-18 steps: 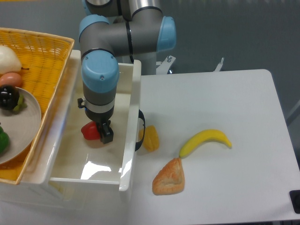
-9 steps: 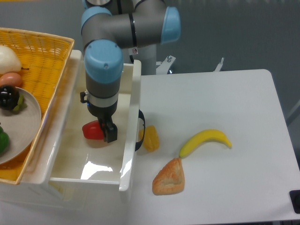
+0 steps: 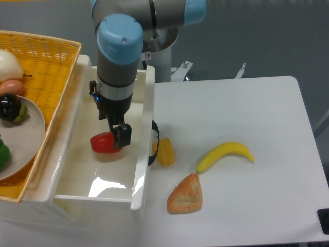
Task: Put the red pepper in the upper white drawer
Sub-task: 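Open the gripper to release the pepper and lift away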
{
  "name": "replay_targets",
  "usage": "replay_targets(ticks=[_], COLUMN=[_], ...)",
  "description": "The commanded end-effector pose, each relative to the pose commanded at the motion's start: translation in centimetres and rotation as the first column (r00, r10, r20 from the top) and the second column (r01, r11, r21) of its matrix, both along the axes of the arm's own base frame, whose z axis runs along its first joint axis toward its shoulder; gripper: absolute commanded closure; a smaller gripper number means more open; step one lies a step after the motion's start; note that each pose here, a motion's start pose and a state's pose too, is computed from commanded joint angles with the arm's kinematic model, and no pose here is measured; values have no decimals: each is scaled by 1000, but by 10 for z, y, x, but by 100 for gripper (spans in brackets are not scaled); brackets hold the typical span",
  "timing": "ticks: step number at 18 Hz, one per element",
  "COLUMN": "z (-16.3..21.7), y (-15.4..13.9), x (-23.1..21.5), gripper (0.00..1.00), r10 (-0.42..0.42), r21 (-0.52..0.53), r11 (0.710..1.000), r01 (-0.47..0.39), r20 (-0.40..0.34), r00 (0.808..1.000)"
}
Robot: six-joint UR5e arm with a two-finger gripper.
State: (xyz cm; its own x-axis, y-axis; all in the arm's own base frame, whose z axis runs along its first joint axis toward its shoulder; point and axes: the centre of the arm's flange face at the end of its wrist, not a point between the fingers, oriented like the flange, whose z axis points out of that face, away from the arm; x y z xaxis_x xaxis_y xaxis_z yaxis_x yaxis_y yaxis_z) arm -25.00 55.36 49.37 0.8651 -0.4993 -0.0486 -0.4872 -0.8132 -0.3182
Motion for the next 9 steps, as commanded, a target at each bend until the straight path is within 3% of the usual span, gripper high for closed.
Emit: replay_targets(ticks=[5, 9], z=[24, 51], y=[-22, -50], x=[-19, -55], gripper=[0, 0], r10=[130, 305], r21=[38, 61], r11=[991, 950], r01=[-131, -307], r20=[26, 30], r00=[991, 952])
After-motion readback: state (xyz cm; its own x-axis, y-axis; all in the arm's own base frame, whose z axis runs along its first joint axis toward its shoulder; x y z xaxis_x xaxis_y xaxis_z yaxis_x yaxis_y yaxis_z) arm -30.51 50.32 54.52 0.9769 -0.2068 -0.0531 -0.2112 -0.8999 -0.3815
